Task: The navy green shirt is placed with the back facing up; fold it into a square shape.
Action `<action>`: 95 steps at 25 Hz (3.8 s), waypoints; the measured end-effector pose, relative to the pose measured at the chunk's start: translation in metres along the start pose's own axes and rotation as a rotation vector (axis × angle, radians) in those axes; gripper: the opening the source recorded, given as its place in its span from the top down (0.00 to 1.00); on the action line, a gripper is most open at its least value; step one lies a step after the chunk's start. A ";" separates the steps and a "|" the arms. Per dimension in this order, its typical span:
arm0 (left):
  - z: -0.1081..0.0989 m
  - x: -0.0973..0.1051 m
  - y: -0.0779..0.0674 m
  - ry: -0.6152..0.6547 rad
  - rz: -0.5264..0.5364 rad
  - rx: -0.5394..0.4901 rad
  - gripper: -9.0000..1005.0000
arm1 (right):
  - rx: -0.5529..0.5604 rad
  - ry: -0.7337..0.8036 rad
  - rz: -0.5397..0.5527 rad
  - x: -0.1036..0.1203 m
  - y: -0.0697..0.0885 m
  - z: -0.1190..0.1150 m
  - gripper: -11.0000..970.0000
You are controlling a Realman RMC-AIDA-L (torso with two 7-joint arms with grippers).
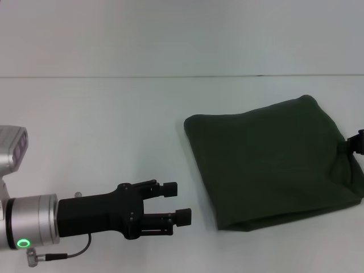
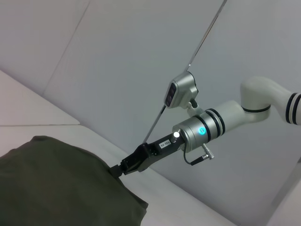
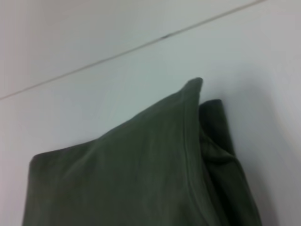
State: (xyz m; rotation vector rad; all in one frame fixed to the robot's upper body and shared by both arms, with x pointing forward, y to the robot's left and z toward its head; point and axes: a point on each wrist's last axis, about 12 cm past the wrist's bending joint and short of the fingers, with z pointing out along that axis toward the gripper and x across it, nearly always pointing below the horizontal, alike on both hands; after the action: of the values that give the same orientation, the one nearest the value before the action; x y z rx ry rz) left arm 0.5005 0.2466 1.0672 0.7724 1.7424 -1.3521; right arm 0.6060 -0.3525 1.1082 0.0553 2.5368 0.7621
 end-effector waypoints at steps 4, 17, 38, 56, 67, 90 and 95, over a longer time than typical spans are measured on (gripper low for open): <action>0.000 -0.002 0.001 -0.001 -0.036 0.000 0.13 | -0.047 -0.030 -0.004 0.002 -0.001 -0.004 0.93; 0.004 -0.020 0.016 -0.067 -0.346 -0.075 0.13 | -0.280 -0.439 -0.196 0.063 -0.033 -0.048 0.71; 0.068 -0.036 0.069 -0.017 -0.890 -0.458 0.13 | -0.390 -0.429 -0.814 0.162 -0.006 -0.011 0.05; 0.112 -0.037 0.069 0.026 -0.915 -0.497 0.13 | -0.393 -0.426 -0.816 0.162 -0.008 -0.015 0.05; 0.130 -0.041 0.067 0.059 -0.840 -0.491 0.13 | -0.399 -0.427 -0.820 0.158 -0.006 -0.014 0.05; 0.125 -0.036 0.070 0.056 -0.765 -0.510 0.64 | -0.404 -0.428 -0.824 0.156 -0.005 -0.013 0.05; 0.126 -0.034 0.069 0.058 -0.750 -0.504 0.75 | -0.410 -0.430 -0.822 0.157 -0.004 -0.014 0.05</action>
State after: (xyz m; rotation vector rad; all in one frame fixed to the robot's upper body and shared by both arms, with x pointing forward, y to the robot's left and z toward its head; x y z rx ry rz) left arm 0.6020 0.1415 1.0464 -0.1539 2.4077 -1.2352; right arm 0.4620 -0.3362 1.0469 -0.8122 1.7156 0.7822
